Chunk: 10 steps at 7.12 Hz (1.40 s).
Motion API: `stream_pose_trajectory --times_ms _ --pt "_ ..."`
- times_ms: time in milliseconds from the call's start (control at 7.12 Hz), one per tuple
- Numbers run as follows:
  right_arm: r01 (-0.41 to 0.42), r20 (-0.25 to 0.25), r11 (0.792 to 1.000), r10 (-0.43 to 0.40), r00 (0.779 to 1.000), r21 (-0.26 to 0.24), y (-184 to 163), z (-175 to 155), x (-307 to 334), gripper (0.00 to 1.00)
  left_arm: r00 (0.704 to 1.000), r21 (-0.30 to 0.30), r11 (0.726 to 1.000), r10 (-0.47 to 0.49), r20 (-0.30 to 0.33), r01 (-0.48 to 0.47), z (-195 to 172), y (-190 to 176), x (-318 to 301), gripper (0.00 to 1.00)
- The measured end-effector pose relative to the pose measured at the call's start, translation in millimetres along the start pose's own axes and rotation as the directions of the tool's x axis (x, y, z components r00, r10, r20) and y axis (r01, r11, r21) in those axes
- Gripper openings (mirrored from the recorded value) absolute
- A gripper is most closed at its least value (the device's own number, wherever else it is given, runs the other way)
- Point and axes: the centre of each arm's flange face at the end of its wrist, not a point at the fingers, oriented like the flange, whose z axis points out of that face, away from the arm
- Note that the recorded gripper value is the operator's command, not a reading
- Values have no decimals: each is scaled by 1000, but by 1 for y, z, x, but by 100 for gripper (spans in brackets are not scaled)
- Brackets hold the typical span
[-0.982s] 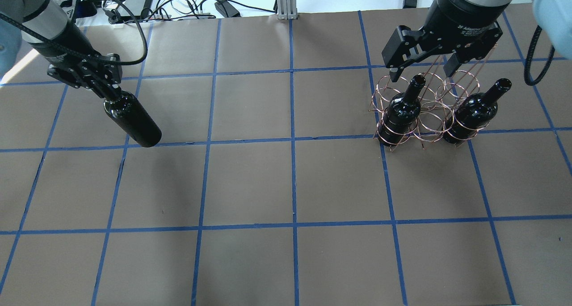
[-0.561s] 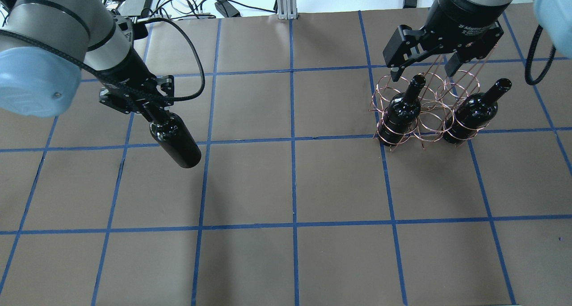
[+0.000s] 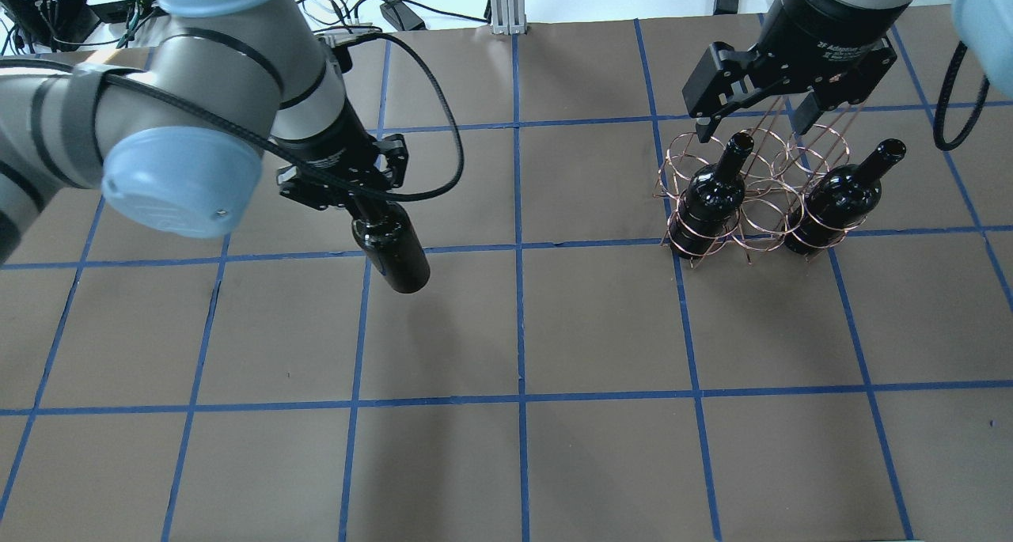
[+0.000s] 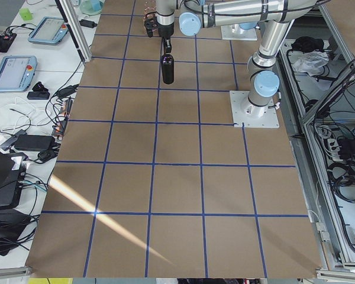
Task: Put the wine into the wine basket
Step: 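Lift the bottle with the left gripper and carry it toward the table center, then stand the bottle upright on the table and open the left gripper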
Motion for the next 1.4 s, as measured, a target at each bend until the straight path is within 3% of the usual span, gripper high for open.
stream_pose_trajectory --times_ms 561,1404 --pt "-2 0 1000 2 1000 0 0 0 1 100 1000 -70 997 22 -21 -24 25 66 83 0" --pt "-1 1 1000 1 1000 -2 0 1 1 100 996 -53 995 85 8 -85 31 60 81 0"
